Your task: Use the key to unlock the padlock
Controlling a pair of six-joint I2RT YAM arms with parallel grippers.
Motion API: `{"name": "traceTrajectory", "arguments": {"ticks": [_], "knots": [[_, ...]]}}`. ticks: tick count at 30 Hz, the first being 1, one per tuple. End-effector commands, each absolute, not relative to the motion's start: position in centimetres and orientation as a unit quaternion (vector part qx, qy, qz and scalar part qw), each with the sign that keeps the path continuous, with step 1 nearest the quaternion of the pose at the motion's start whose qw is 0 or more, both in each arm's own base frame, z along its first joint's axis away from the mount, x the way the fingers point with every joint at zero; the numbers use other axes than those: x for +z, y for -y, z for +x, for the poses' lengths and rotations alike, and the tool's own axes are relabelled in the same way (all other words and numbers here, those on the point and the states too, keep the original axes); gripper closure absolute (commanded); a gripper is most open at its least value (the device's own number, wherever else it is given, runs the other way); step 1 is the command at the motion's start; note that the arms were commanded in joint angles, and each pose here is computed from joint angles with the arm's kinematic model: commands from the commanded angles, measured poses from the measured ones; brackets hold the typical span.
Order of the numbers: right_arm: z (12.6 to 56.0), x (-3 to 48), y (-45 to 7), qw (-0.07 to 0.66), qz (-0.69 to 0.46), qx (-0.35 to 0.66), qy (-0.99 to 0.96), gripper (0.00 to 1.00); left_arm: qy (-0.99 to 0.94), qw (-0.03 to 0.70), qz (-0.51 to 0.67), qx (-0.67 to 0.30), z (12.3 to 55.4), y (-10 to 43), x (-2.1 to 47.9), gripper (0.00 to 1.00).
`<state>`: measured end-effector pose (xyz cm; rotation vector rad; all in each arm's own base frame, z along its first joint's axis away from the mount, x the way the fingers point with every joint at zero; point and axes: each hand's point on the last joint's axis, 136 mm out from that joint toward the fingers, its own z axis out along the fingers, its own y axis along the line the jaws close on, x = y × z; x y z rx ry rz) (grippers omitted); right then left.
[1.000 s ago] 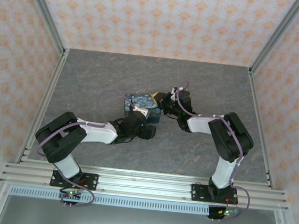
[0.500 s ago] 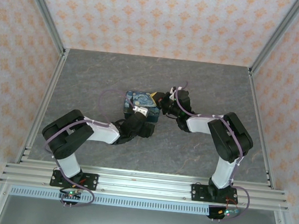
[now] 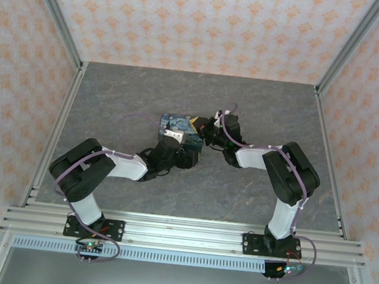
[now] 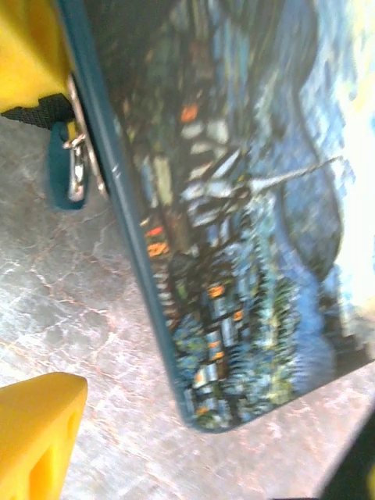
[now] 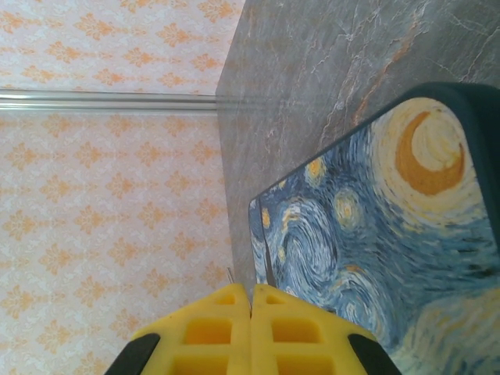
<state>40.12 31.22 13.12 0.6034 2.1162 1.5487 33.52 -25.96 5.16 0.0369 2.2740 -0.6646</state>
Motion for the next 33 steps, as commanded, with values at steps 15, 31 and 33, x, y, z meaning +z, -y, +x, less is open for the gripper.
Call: {"name": "traceTrajectory", "arguments": {"ticks": [15, 31, 33], "knots": [[40.6, 12.7, -31.8, 0.228, 0.217, 0.562, -0.765, 1.00, -0.869, 0.345, -0.042, -0.351, 33.9, 27.1, 4.9, 0.18], [40.6, 11.9, -31.8, 0.222, 0.222, 0.560, -0.766, 1.00, -0.828, 0.364, -0.086, -0.418, 34.1, 27.4, 7.9, 0.19], [40.6, 11.9, -31.8, 0.222, 0.222, 0.560, -0.766, 1.00, -0.822, 0.368, -0.095, -0.423, 34.1, 27.2, 8.2, 0.19]]}}
